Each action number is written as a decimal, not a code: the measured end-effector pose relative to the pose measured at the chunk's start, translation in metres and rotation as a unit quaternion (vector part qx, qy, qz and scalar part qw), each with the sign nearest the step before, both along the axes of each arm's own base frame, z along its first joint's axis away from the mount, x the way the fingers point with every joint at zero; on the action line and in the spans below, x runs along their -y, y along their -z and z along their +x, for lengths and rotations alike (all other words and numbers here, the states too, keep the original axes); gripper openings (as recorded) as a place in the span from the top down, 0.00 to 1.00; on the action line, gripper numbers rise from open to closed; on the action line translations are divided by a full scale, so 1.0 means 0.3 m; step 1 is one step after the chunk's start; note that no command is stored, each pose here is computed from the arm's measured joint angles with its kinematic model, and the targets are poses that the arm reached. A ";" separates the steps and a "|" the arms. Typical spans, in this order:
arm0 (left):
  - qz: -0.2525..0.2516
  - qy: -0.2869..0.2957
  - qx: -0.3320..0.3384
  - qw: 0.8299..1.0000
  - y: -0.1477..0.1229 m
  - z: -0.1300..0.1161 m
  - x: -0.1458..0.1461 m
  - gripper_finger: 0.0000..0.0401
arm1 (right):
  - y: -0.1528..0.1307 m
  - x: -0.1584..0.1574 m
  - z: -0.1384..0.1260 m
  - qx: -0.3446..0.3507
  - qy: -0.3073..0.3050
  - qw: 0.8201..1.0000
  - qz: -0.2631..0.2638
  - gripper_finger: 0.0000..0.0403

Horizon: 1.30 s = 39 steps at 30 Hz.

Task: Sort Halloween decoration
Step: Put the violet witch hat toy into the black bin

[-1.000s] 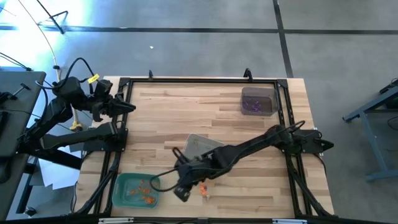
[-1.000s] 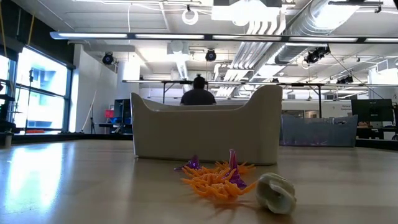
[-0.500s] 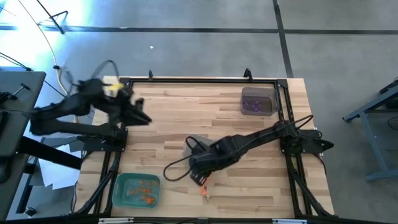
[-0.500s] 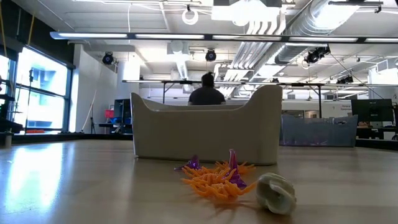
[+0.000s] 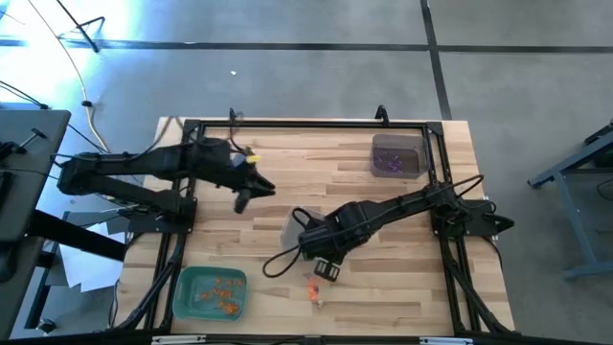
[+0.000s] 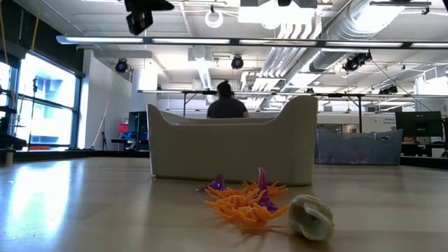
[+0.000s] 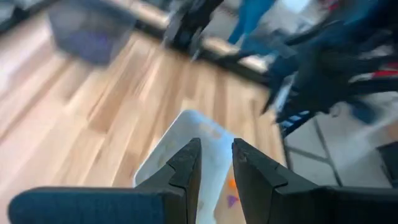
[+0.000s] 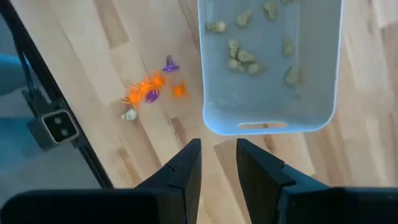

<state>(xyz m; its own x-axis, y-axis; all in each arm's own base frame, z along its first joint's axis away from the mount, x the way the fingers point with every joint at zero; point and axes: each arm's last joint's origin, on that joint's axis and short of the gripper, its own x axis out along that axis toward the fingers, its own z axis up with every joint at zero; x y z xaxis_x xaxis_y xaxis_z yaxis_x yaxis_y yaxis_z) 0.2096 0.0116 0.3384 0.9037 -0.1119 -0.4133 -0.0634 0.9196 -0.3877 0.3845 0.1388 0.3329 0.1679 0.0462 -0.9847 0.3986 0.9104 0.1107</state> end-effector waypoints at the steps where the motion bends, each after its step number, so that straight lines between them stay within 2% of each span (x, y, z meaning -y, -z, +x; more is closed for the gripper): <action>1: -0.007 -0.010 -0.015 1.000 0.015 0.016 0.001 0.81 | -0.003 -0.001 -0.003 0.002 -0.012 1.000 -0.003 0.77; 6: -0.075 -0.021 -0.053 0.996 0.074 0.101 0.055 0.81 | -0.042 -0.009 -0.031 0.025 -0.083 0.996 -0.028 0.77; 9: -0.120 -0.012 -0.033 0.992 0.084 0.156 0.120 0.81 | -0.096 -0.025 -0.077 0.051 -0.136 0.988 -0.044 0.77; 11: -0.127 -0.009 -0.005 0.992 0.079 0.179 0.166 0.81 | -0.121 -0.039 -0.111 0.064 -0.169 0.981 -0.064 0.77; 14: -0.129 -0.027 0.025 0.991 0.080 0.203 0.225 0.81 | -0.093 -0.050 -0.177 0.033 -0.190 0.978 -0.081 0.77; 18: -0.129 -0.058 0.051 0.989 0.084 0.215 0.289 0.81 | -0.032 -0.046 -0.288 -0.019 -0.177 0.980 -0.089 0.77; 20: -0.121 -0.064 0.057 0.989 0.090 0.218 0.312 0.81 | -0.003 -0.050 -0.345 -0.020 -0.184 0.977 -0.109 0.77; 23: -0.073 -0.056 0.047 0.995 0.113 0.227 0.334 0.81 | 0.033 -0.063 -0.421 0.026 -0.198 0.972 -0.123 0.77; 25: -0.049 -0.055 0.035 0.997 0.141 0.242 0.349 0.81 | 0.053 -0.063 -0.464 0.076 -0.193 0.973 -0.102 0.77; 28: -0.050 -0.050 0.013 0.997 0.191 0.271 0.376 0.81 | 0.098 -0.061 -0.516 0.136 -0.164 0.975 -0.065 0.77; 33: -0.045 0.012 -0.038 0.998 0.294 0.312 0.446 0.81 | 0.150 -0.044 -0.568 0.189 -0.100 0.977 -0.011 0.77; 37: -0.050 0.093 -0.073 0.992 0.363 0.321 0.524 0.81 | 0.174 -0.038 -0.576 0.192 -0.069 0.979 0.000 0.77; 39: -0.055 0.115 -0.093 0.988 0.389 0.320 0.557 0.81 | 0.179 -0.038 -0.577 0.189 -0.059 0.980 0.003 0.77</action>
